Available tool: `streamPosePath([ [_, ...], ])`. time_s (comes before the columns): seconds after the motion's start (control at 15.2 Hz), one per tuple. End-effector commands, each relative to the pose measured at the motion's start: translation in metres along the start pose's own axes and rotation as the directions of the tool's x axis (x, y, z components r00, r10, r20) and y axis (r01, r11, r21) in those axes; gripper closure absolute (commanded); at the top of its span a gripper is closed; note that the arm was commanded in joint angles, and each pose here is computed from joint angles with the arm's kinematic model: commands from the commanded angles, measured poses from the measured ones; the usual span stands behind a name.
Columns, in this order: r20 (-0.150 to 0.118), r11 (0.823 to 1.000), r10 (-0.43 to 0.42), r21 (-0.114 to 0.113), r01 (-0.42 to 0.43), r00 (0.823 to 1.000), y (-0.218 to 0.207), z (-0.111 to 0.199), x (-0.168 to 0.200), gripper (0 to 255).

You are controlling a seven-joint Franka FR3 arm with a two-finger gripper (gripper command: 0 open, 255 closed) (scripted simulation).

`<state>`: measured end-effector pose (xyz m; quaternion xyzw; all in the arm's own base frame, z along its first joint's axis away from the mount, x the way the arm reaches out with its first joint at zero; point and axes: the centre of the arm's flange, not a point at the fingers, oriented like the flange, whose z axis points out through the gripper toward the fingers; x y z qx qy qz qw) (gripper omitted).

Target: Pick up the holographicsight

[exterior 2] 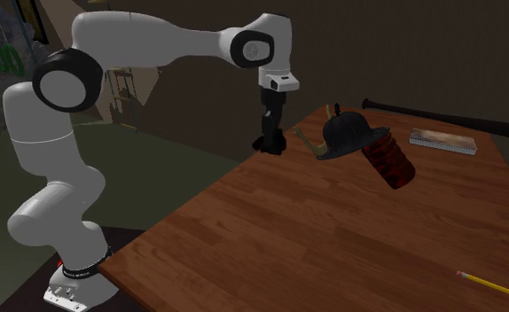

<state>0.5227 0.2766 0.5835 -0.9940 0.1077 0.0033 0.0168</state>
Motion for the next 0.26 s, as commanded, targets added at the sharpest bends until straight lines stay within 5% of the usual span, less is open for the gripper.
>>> streamPosePath([
  [0.0,0.0,1.0,0.0,0.0,0.0,1.0,0.0001,-0.0105,-0.0002,255],
  [0.2,0.0,1.0,0.0,0.0,0.0,1.0,0.0,-0.0166,-0.0002,255],
])
